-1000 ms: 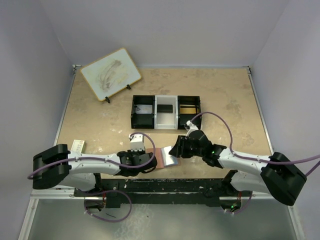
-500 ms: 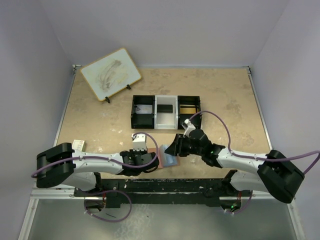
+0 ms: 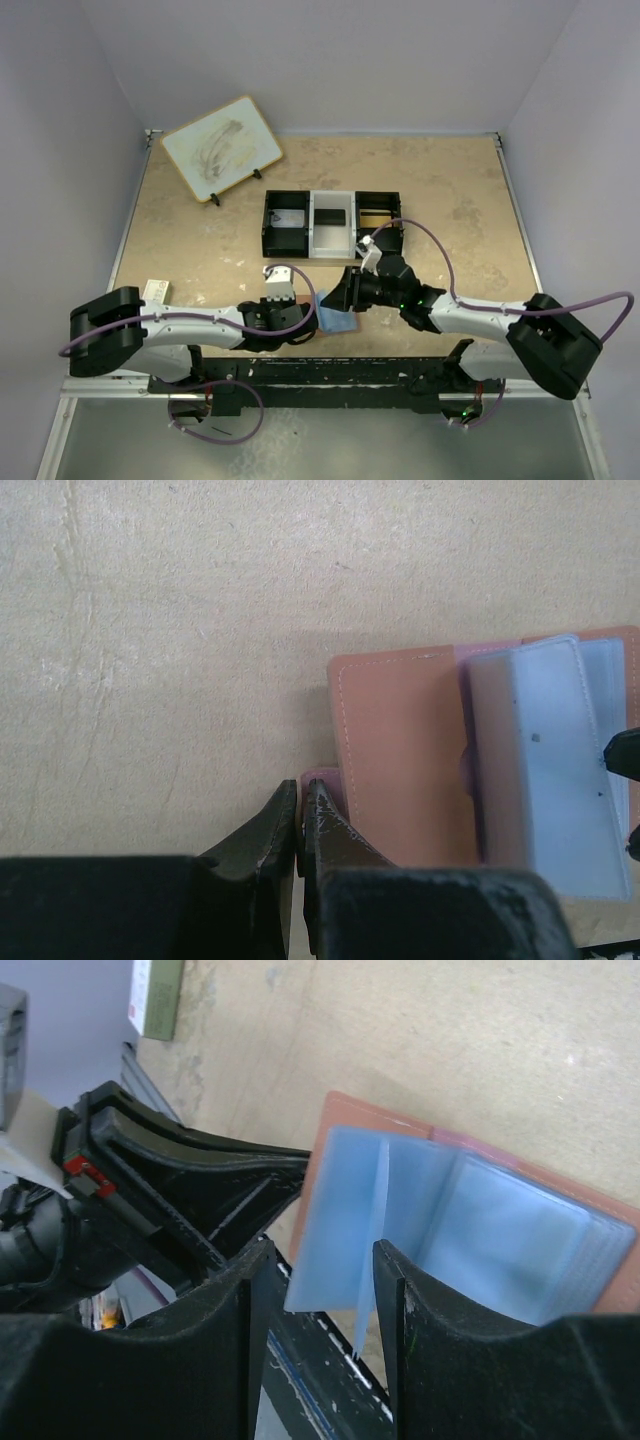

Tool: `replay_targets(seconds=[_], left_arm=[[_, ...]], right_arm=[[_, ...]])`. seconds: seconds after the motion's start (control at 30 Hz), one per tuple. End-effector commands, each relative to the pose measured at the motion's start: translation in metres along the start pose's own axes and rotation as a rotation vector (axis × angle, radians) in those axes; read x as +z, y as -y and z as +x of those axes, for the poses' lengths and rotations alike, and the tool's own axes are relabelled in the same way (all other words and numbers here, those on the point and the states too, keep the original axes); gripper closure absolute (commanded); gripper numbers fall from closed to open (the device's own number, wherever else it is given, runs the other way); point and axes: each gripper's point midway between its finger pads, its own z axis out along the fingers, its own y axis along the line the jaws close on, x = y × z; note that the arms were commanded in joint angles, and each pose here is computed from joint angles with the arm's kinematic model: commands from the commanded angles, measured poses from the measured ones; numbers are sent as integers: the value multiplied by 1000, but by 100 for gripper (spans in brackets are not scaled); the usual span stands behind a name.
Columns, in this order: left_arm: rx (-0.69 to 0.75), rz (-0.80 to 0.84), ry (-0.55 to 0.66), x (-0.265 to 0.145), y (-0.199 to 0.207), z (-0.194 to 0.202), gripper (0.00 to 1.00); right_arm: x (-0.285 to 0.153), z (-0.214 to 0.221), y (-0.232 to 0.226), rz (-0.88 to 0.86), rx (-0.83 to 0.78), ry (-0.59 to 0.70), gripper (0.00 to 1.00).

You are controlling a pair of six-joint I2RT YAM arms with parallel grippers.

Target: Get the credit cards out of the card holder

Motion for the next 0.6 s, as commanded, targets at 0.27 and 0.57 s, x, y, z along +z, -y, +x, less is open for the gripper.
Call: replay_targets(seconds=[0.27, 0.57], left_arm=[[-99, 59, 52, -6, 11, -14, 100], [-153, 37, 63, -5, 0, -12, 90]], right_arm=[[27, -5, -50, -234, -31, -66, 51], [57, 7, -13, -56, 6, -116, 51]])
